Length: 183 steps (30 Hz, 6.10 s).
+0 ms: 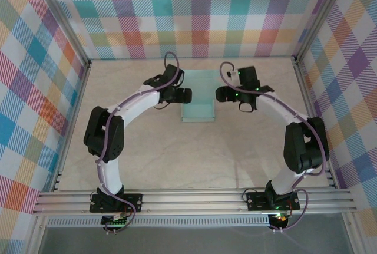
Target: Fold the paper box
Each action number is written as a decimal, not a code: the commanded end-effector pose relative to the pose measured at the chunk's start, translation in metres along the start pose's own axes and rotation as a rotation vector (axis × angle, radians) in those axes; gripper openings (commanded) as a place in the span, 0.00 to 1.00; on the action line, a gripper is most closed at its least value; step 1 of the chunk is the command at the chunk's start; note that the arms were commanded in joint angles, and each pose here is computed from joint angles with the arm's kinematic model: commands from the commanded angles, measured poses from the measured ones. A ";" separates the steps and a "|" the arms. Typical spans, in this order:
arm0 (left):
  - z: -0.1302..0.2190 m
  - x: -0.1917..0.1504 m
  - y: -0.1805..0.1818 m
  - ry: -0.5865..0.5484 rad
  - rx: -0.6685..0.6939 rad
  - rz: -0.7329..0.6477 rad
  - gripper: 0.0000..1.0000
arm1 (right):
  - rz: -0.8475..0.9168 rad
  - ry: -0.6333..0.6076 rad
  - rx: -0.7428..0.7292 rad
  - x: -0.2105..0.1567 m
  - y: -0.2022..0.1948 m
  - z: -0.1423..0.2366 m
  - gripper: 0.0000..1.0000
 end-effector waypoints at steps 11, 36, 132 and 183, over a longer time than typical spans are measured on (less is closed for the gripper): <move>0.021 0.082 0.023 -0.077 -0.085 -0.369 0.91 | 0.372 0.090 0.404 0.037 0.002 -0.017 0.75; 0.016 0.082 0.027 -0.071 -0.111 -0.390 0.93 | 0.497 0.316 0.623 0.052 -0.004 -0.059 0.37; 0.002 0.040 -0.064 -0.143 -0.187 -0.192 0.00 | 0.127 -0.139 -0.030 0.031 0.040 -0.034 0.00; -0.010 -0.030 -0.090 -0.477 -0.120 -0.157 0.00 | -0.250 -0.556 -0.323 -0.049 0.040 -0.029 0.00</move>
Point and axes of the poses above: each hand's point on the last joint's axis, 136 mm out from that joint toward the fingers, its own z axis back along the fingers, its own y axis along the line the jaws close on, x = y × z, the point moved 5 cm from there along z, back along the fingers, and after that the axes turned 3 degrees about -z, right-handed, at the moved point
